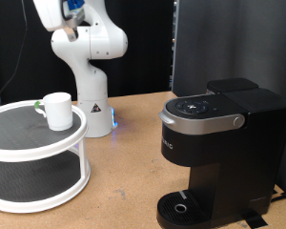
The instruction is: Make a cup of coffee with the keurig machine
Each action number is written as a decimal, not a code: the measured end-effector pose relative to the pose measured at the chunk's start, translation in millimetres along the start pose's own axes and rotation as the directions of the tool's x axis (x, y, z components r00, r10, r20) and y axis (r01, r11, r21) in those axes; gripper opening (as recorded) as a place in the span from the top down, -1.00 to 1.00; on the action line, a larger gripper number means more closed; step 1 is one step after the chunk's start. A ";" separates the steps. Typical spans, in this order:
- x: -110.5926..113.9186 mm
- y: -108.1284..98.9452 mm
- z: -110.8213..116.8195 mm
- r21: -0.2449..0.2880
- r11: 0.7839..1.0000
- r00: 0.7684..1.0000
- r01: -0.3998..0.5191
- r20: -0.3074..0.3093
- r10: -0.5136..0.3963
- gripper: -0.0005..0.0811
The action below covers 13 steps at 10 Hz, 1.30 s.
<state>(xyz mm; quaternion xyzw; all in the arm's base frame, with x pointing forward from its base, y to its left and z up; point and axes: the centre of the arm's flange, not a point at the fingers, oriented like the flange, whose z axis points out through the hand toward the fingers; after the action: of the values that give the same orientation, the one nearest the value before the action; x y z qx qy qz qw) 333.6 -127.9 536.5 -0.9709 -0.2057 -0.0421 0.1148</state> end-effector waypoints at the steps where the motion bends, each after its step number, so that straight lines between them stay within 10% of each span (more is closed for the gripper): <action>1: -13.2 4.1 -5.8 0.008 1.000 1.000 0.021 -0.003 -0.021 0.98; 6: -78.1 20.2 -28.3 -0.011 0.996 0.995 0.091 0.032 -0.090 0.98; 13: -104.9 23.1 -38.9 0.062 0.995 0.994 0.079 0.065 -0.083 0.98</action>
<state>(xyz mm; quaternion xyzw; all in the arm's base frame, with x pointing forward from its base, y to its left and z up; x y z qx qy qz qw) 246.1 -198.6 555.9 -0.9588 -0.2500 -0.0080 0.1349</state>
